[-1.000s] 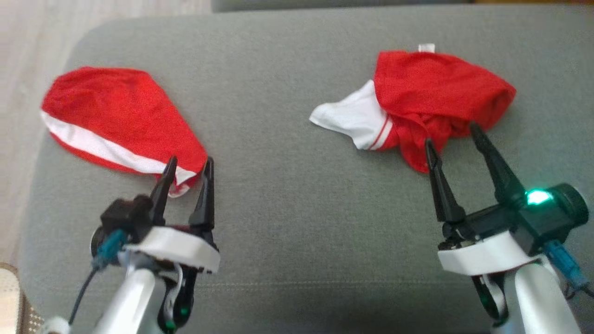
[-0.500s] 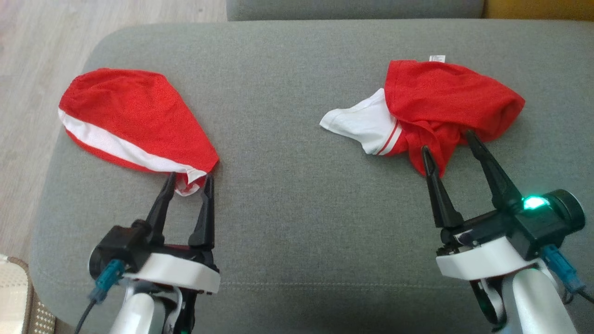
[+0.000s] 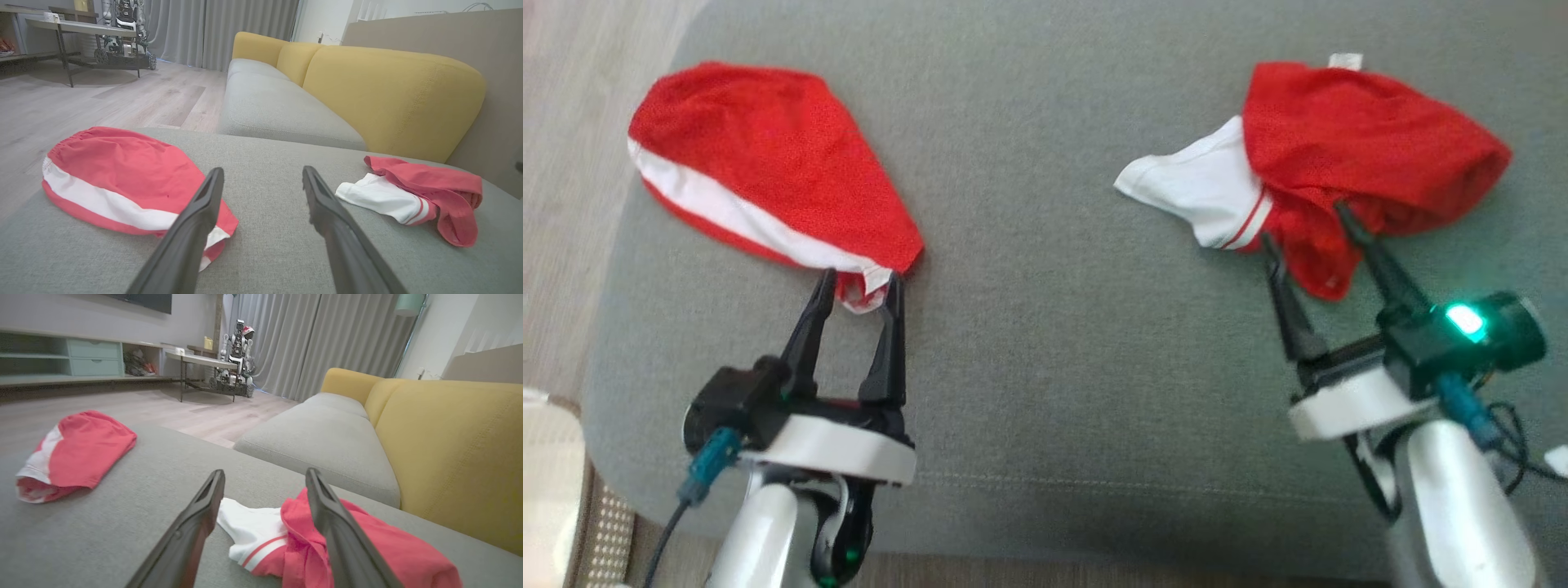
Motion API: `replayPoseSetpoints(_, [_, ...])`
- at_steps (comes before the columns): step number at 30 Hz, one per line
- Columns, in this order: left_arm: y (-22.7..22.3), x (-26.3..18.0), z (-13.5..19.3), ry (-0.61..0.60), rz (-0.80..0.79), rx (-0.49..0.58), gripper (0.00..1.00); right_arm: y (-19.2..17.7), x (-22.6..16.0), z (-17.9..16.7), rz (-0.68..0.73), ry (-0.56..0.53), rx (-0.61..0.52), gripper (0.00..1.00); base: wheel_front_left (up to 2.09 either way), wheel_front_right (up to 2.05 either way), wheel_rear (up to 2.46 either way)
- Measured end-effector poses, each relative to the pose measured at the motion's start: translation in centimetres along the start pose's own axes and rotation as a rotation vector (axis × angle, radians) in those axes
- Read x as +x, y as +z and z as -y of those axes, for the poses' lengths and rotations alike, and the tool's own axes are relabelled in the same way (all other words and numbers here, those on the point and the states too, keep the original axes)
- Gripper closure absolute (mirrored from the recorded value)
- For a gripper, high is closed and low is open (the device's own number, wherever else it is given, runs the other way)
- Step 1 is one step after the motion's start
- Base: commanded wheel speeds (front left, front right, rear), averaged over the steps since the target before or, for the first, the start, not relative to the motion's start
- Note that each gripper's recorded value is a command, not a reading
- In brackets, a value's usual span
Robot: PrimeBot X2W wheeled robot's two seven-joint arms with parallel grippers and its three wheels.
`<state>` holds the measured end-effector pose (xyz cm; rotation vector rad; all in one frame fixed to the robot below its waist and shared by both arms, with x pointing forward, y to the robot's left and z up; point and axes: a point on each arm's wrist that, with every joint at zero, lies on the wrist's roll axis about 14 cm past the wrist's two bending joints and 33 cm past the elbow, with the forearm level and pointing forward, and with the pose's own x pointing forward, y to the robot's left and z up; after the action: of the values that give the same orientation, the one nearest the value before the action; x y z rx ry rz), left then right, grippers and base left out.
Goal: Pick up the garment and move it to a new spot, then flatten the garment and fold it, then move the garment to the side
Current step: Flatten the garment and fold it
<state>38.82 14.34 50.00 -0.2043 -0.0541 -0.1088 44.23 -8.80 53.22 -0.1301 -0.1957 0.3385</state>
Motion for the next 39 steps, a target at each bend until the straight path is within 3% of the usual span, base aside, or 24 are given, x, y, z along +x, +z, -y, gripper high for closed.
replayPoseSetpoints(16, [-2.5, 2.2, -1.2, 0.048, -0.061, -0.041, 0.0, -9.6, 6.2, 1.6, -0.206, -0.017, -0.045, 0.0, 0.0, 0.0, 0.0])
replayPoseSetpoints(25, [-2.8, 2.3, -0.9, 0.044, -0.071, -0.054, 0.0, -12.7, 6.0, 2.6, -0.309, -0.046, -0.037, 0.0, 0.0, 0.0, 0.0])
replayPoseSetpoints(26, [-2.8, 2.3, -0.9, 0.044, -0.071, -0.054, 0.0, -12.7, 6.0, 2.6, -0.309, -0.046, -0.037, 0.05, 0.0, 0.0, 0.0])
replayPoseSetpoints(27, [-2.9, 2.3, -0.8, 0.039, -0.073, -0.055, 0.0, -13.0, 5.9, 2.6, -0.32, -0.046, -0.036, 0.56, 0.0, 0.0, 0.0])
replayPoseSetpoints(28, [-2.9, 2.3, -0.7, 0.04, -0.075, -0.054, 0.0, -13.3, 5.8, 2.6, -0.332, -0.046, -0.033, 1.0, 0.0, 0.0, 0.0])
replayPoseSetpoints(33, [-2.9, 2.3, -0.6, 0.039, -0.074, -0.055, 0.0, -13.1, 6.2, 2.5, -0.326, -0.038, -0.03, 1.0, 0.0, 0.0, 0.0])
replayPoseSetpoints(39, [-2.0, 2.2, -0.2, 0.027, -0.05, -0.054, 0.0, -7.3, 8.4, 0.1, -0.152, 0.033, -0.012, 1.0, 0.0, 0.0, 0.0])
